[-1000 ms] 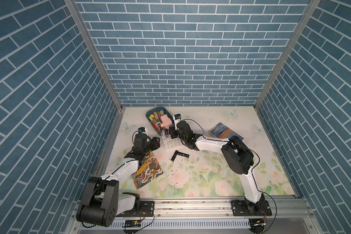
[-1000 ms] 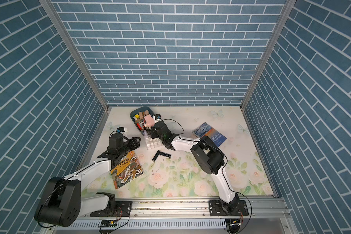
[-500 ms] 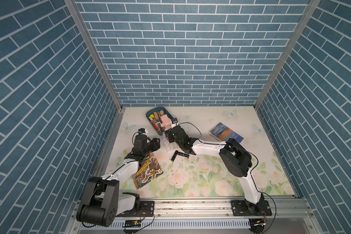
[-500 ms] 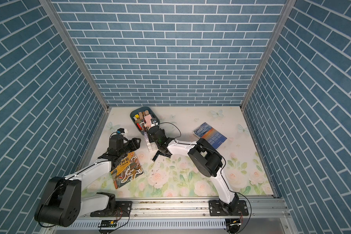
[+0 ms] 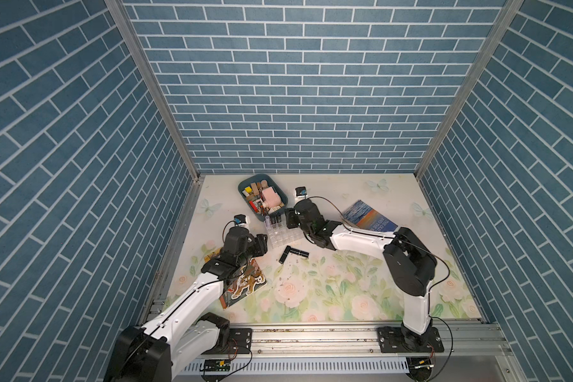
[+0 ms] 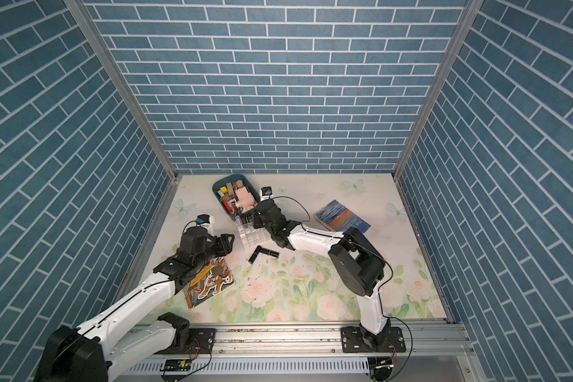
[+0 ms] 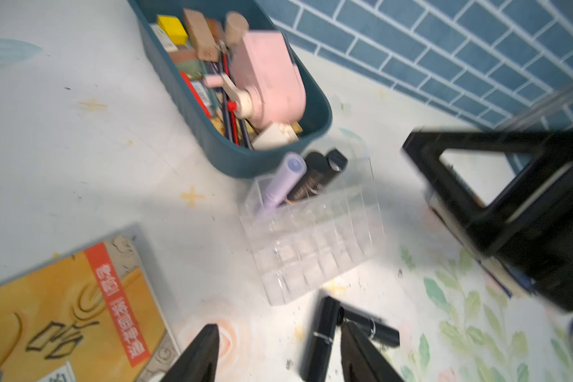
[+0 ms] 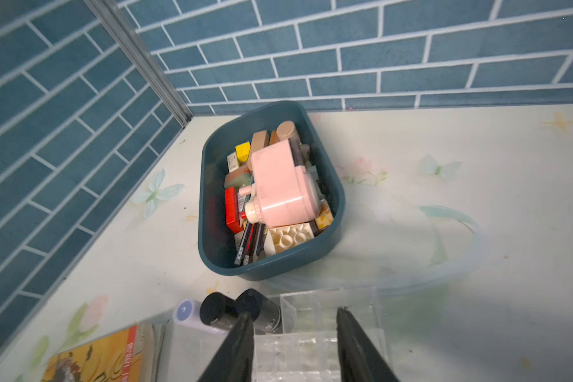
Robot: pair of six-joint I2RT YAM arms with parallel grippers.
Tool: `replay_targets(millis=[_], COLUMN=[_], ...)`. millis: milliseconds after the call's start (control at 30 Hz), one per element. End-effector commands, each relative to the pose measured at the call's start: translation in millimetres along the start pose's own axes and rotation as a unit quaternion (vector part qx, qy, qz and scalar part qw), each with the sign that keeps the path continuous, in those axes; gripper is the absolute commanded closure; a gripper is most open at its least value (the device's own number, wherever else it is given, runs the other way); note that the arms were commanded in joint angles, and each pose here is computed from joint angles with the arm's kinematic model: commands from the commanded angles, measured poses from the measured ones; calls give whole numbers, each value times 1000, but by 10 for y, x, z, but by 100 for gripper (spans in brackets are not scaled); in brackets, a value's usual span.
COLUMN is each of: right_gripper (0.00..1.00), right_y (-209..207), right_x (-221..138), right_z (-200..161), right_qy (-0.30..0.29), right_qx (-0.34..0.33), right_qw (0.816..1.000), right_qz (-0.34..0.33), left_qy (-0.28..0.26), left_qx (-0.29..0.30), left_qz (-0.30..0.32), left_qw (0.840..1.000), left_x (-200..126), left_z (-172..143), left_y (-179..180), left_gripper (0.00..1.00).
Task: Arrange the lipsticks in the organizer
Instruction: Place the lipstick in the storage box, then pick up the lipstick at the center of the board.
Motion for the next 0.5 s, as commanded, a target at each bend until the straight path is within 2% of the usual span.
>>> replay_targets(millis=[0, 100, 167, 467], right_gripper=[56, 56, 56, 57], right_y=[-328, -652, -781, -817], right_x=[-254, -420, -499, -504], right_z=[186, 39, -46, -189], right_qy=[-12, 2, 9, 23], right_qx=[63, 80, 84, 99], right_qw=[998, 996, 995, 994], right_qz=[-9, -38, -52, -46], left_qy=[38, 89, 106, 126], left_qx=[53, 84, 96, 158], left_qz=[24, 18, 23, 58], left_qw=[998, 992, 989, 978], left_x=[18, 144, 224, 594], left_z=[-219, -567, -689, -682], left_y=[-147, -263, -279, -381], left_gripper=[38, 38, 38, 41])
Point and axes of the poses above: each gripper's point midway between its finger pads, its own x axis out along the fingers, its own y axis along the line the jaws close on, z = x × y, the point moved 5 cm from there along -x, back along the fingers, and after that the axes turned 5 degrees about -x, right-handed, at the moved point
